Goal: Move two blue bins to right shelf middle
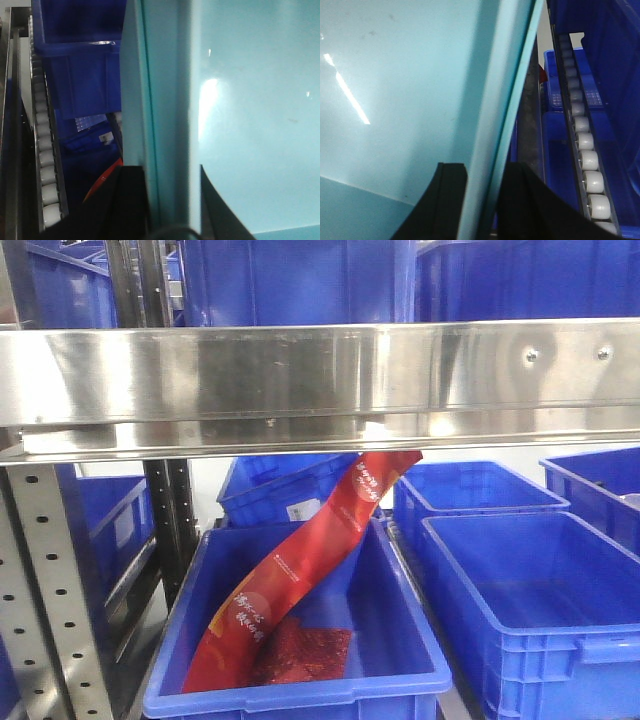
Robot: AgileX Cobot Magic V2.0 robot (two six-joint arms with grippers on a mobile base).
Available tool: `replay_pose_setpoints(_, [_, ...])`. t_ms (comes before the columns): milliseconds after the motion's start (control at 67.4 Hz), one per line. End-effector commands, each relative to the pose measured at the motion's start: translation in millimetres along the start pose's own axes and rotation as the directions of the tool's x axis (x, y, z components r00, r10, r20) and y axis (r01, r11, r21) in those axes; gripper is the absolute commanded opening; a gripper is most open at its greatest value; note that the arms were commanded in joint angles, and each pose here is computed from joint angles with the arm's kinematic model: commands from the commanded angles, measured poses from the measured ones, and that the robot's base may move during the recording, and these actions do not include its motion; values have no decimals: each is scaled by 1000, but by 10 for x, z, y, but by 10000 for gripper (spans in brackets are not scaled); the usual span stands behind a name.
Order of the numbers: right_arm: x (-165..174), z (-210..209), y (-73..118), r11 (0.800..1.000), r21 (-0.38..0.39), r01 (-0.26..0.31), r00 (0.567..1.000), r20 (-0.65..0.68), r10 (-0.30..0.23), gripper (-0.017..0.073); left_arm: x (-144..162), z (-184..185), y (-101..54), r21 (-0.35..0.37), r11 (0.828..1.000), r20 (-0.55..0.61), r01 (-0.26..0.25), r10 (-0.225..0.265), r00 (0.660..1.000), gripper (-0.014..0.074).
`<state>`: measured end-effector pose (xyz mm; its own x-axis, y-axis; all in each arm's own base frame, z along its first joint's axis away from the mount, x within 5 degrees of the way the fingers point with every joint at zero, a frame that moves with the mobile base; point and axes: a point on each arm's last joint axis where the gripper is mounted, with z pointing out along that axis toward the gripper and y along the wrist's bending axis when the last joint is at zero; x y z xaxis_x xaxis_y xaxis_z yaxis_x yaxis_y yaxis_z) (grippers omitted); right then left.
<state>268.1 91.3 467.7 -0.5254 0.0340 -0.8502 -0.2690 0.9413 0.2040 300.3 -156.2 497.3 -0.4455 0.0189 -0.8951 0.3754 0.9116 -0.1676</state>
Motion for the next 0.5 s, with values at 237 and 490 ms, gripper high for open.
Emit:
replay_pose_setpoints(237, [-96, -114, 33, 999, -21, 26, 996, 90, -24, -154, -190, -137, -57, 62, 998, 169, 26, -36, 985, -111])
replay_pose_setpoints(490, [-111, -116, 35, 999, -22, 26, 994, 106, -24, -154, -194, -138, -58, 62, 998, 173, 26, -36, 984, -111])
